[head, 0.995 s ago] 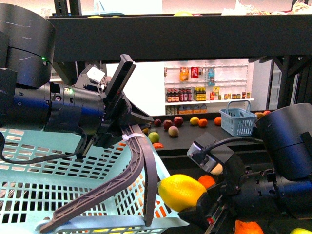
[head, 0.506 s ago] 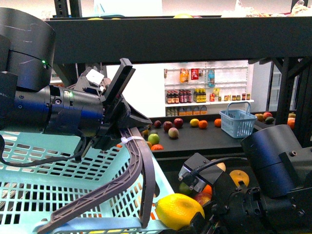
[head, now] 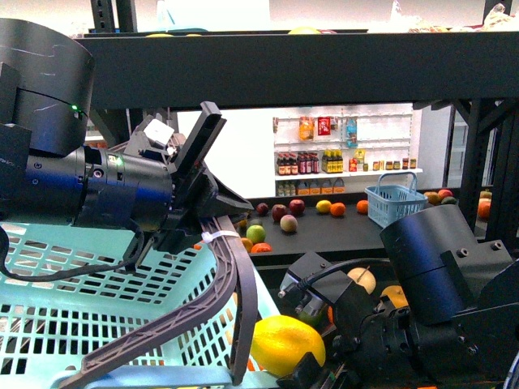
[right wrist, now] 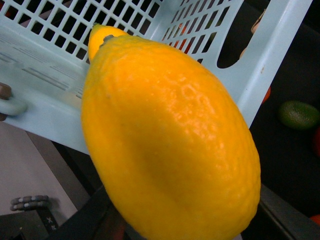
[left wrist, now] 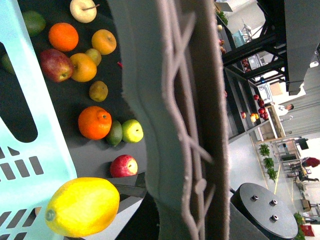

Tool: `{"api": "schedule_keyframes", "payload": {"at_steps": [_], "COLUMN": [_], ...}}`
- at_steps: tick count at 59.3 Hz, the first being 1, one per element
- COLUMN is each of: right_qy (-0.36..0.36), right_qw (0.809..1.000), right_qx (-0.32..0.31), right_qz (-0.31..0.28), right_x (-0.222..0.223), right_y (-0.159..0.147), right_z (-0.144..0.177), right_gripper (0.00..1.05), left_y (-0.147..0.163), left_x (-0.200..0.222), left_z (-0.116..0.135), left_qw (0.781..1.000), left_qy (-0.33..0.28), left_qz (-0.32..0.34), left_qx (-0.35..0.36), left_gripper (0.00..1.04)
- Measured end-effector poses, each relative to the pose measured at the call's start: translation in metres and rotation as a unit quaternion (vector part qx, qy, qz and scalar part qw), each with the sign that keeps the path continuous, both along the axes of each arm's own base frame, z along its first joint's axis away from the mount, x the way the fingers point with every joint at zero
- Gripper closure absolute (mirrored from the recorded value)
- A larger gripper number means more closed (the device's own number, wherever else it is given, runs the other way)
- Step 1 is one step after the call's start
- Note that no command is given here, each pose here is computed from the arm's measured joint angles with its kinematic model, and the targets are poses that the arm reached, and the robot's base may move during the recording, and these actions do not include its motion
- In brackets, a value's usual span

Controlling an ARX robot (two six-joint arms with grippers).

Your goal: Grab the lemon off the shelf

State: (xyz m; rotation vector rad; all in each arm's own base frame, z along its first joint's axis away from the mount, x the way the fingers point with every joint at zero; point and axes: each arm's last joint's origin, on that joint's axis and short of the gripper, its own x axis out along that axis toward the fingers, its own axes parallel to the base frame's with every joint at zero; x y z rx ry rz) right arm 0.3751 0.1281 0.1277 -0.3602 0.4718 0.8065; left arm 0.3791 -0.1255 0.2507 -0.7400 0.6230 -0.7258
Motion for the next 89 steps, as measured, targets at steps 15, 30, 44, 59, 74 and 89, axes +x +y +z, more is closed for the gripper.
{"api": "schedule_keyframes", "payload": {"at_steps": [15,30,44,59,74,89], "right_qy": [-0.001,0.001,-0.003,-0.082,-0.108,-0.098], "right_qw": [1.0,1.0,1.0,0.987,0.966,0.935], "right_qx": [0.01,0.015,0.016,0.009,0.059,0.147], "right_qz": [0.001,0.002,-0.021,-0.138,-0.228,-0.309], "right_x": [0.0,-0.001,0.0,-0.007,-0.074,-0.151], "right_y": [0.0,-0.001,-0.018,-0.084,-0.122,-0.143], "right_z": [0.004,0.007,0.024,0.07,0.086,0.099], "right_gripper": [0.08,0.07,0.07,0.07,0.07,0.07], "left_y": [0.0,0.0,0.0,0.0,0.0,0.0], "left_x": [0.0,0.0,0.0,0.0,0.0,0.0], "left_z": [0.0,0.0,0.0,0.0,0.0,0.0], "left_qw": [1.0,1.0,1.0,1.0,1.0,1.0], "left_qy": [0.001,0.002,0.003,0.005,0.005,0.005], "left_qz": [-0.001,-0.003,-0.003,-0.003,-0.003,-0.003], "left_qx": [-0.001,-0.003,-0.003,-0.005,-0.005,-0.005], "left_gripper": [0.97,0.97,0.97,0.97,0.97,0.97]}}
